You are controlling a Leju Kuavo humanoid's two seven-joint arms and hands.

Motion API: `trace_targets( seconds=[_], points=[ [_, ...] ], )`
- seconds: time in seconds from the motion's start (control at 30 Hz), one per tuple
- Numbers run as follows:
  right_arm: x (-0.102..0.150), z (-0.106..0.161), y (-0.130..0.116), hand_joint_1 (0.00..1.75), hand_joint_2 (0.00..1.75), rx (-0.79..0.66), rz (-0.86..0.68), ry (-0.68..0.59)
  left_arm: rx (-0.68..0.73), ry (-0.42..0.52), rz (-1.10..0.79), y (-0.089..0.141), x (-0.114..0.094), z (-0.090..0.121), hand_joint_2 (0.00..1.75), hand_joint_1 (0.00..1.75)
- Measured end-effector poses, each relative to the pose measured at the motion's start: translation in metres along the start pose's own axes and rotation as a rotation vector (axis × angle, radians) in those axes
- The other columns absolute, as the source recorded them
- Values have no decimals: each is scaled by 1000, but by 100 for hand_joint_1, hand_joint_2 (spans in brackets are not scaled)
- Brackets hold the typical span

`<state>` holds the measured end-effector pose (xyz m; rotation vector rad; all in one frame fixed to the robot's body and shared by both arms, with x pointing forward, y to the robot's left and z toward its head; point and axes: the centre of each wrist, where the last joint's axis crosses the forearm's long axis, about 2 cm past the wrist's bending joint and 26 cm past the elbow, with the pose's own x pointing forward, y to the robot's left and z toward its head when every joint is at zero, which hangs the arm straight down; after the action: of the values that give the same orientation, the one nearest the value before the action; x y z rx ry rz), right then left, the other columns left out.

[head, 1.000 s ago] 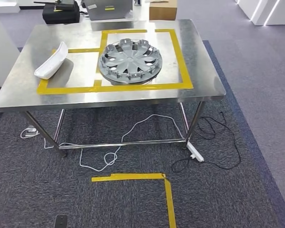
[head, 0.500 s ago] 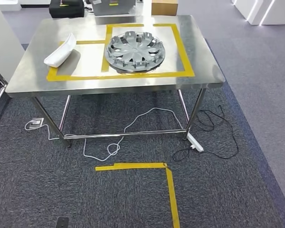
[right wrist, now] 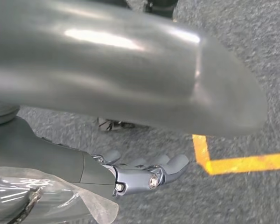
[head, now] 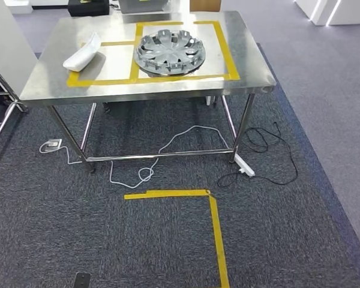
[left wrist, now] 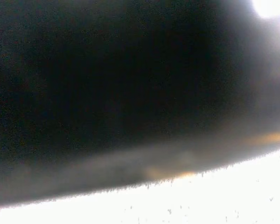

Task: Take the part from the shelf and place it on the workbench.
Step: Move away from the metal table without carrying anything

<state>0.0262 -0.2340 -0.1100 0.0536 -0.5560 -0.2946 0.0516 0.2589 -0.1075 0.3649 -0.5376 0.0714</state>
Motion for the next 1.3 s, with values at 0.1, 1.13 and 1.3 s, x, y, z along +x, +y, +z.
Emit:
trace_targets(
  seconds=[0.1, 1.13, 1.3],
  points=[
    [-1, 1, 0, 0, 0, 2, 1, 7, -20, 3, 3, -1, -2, 1, 0, 0],
    [-2, 1, 0, 0, 0, 32, 23, -5, -41, 7, 3, 1, -5, 2, 0, 0],
    [-3, 2, -1, 0, 0, 46, 38, -4, -46, 5, -6, 4, -6, 1, 0, 0]
  ],
)
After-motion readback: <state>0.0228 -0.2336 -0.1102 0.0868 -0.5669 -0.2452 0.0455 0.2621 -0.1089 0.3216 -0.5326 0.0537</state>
